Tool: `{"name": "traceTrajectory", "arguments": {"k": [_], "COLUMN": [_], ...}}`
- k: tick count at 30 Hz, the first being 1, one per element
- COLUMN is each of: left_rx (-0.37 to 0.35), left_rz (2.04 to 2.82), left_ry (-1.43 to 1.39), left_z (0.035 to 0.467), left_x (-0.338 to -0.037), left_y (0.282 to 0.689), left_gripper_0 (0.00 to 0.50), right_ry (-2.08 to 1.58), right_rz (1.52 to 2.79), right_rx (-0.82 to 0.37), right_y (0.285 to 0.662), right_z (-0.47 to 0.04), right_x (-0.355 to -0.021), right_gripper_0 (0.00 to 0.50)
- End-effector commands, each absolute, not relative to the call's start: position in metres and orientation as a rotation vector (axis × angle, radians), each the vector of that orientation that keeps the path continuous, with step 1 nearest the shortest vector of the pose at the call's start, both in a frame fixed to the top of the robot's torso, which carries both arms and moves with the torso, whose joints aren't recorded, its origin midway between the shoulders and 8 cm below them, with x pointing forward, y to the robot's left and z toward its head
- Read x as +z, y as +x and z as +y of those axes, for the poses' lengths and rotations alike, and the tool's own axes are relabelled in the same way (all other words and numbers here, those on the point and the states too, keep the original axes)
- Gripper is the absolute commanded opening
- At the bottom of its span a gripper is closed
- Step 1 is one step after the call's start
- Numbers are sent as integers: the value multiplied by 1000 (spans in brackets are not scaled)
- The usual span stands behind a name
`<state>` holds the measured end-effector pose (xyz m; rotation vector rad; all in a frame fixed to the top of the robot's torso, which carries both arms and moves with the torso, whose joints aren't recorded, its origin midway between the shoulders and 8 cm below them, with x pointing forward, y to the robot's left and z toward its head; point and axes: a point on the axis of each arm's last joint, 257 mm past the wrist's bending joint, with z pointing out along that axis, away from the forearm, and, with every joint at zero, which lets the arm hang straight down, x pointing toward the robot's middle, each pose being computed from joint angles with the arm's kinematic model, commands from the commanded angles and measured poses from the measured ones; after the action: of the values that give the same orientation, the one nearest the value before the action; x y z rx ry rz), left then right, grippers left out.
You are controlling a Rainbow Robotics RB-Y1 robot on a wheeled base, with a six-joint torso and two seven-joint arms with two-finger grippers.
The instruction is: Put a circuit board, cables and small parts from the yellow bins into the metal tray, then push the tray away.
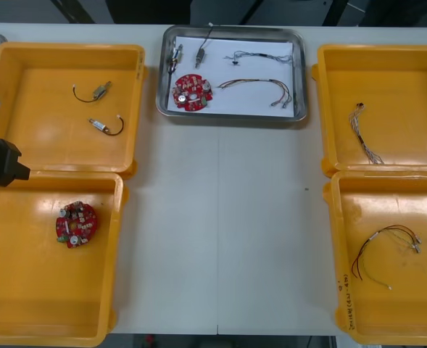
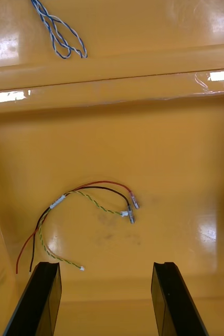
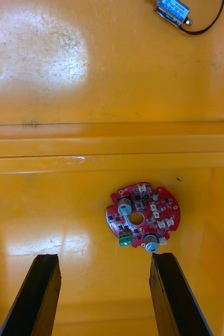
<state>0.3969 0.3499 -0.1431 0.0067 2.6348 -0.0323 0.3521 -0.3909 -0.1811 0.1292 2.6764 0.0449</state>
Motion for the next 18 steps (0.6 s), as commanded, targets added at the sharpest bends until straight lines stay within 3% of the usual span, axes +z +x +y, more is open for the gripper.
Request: {"name": "traceTrajectory", "arguments": {"k": [1,18], "left_rx": [78,78], "left_rz": [2605,2605], "left_ry": [123,123], "left_z": [368,368], "left_x": [-129,-129], "left_y": [393,393], "left_gripper_0": [500,500], "right_ry": [152,152], "right_rz": [2660,2660], "right_rx": [-12,-12], "right_y": [347,347], "right_z": [-403,-403], "right_x": [-169,-169], "right_gripper_0": [500,500]}}
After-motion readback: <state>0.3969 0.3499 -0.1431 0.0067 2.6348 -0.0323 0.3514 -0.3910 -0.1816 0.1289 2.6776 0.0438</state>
